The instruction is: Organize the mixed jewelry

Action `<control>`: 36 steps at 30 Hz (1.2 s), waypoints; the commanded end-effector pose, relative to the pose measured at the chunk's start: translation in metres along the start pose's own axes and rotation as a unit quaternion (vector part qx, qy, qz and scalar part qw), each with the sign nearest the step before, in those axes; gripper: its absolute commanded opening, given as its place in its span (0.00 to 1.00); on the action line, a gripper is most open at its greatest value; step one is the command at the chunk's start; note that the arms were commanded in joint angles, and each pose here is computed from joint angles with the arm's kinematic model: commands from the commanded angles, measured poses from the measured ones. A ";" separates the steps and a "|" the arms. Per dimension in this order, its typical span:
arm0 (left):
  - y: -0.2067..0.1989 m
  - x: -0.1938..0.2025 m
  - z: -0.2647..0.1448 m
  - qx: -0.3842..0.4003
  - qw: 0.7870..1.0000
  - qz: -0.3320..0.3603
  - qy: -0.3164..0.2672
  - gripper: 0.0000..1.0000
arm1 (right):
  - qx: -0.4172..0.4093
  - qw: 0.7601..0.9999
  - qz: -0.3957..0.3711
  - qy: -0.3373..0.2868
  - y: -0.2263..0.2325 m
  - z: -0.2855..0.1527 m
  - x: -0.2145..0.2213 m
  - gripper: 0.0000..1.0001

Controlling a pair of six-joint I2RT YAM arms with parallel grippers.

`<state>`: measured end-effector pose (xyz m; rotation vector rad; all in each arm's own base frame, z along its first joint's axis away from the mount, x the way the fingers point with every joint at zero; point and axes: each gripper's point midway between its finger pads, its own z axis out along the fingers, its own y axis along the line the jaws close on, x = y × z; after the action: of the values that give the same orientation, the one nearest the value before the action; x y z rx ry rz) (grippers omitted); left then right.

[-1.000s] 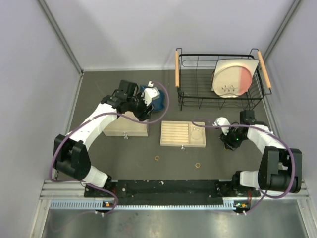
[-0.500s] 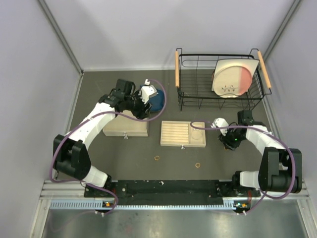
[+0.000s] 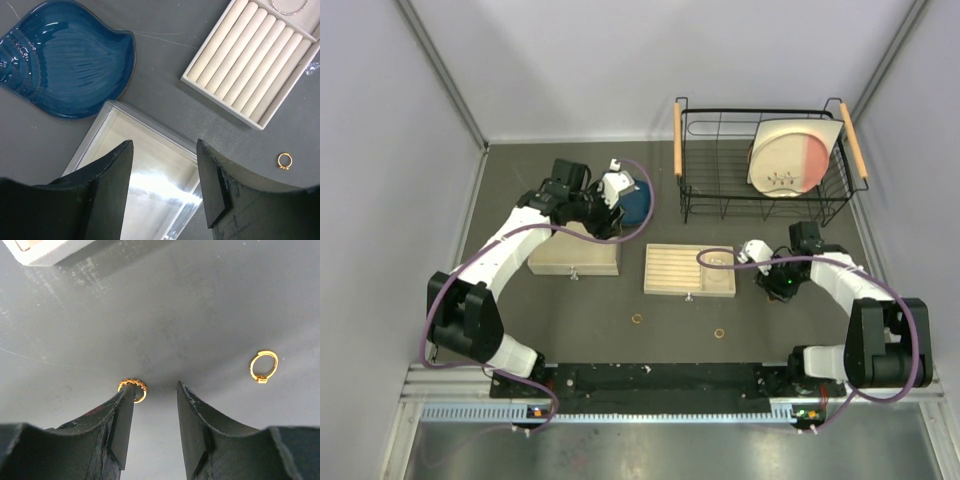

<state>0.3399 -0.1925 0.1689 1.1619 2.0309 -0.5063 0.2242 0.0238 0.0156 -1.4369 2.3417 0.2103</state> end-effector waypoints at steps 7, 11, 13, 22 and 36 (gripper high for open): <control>0.008 -0.023 -0.014 -0.012 0.999 0.019 -0.037 0.59 | -0.033 0.999 -0.021 -0.001 0.014 0.015 -0.001 0.39; 0.009 -0.021 -0.013 -0.012 0.999 0.017 -0.033 0.59 | -0.042 0.999 -0.022 0.001 0.018 0.018 -0.002 0.29; 0.010 -0.019 -0.013 -0.012 0.999 0.015 -0.031 0.59 | -0.046 0.999 -0.017 0.001 0.017 0.019 -0.003 0.18; 0.006 -0.023 -0.013 -0.002 0.999 -0.001 -0.041 0.58 | -0.029 1.000 0.004 -0.010 0.008 0.011 -0.015 0.00; 0.008 -0.041 -0.006 -0.007 0.994 -0.069 -0.089 0.56 | 0.019 0.997 0.056 -0.056 -0.010 -0.032 -0.051 0.00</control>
<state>0.3473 -0.1973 0.1792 1.0361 2.0376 -0.5814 0.2293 0.0402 0.0341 -1.3330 2.3754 0.2631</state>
